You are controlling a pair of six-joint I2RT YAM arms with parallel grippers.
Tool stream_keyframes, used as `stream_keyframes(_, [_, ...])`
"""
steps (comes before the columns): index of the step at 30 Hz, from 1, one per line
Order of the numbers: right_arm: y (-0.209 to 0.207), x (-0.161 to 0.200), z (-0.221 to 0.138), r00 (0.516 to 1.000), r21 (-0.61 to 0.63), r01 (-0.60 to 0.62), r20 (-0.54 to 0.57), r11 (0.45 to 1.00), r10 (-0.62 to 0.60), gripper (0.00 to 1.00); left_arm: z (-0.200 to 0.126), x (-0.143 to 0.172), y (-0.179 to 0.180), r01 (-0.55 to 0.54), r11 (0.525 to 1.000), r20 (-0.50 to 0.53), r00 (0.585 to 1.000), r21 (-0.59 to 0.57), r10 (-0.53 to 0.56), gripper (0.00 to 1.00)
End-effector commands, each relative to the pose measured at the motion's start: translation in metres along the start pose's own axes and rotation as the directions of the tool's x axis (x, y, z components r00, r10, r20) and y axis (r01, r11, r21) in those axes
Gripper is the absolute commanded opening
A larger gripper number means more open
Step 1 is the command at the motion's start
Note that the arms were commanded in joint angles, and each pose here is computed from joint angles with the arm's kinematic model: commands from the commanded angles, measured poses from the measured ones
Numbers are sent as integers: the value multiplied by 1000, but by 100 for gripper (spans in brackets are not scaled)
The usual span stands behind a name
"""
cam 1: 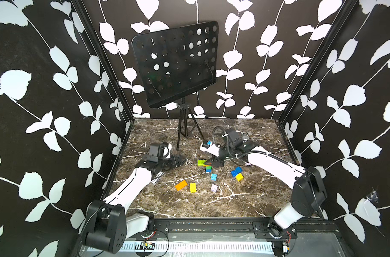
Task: Assemble a fork with lego
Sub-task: Assemble the lego brick with the lego brick, then pick up the lego brick from the center of the board.
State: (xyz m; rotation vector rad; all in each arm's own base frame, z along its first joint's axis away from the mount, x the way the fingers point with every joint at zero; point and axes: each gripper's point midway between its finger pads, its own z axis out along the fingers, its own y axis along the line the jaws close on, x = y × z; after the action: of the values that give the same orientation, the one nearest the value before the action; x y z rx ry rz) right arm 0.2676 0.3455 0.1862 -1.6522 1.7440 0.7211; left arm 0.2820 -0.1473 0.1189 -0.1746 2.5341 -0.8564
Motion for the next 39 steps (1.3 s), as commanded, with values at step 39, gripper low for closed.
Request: stream_keyframes(39, [65, 54, 191, 770, -447, 346, -367, 825, -522, 55, -35, 27, 90, 296, 955, 162, 943, -11, -290, 77])
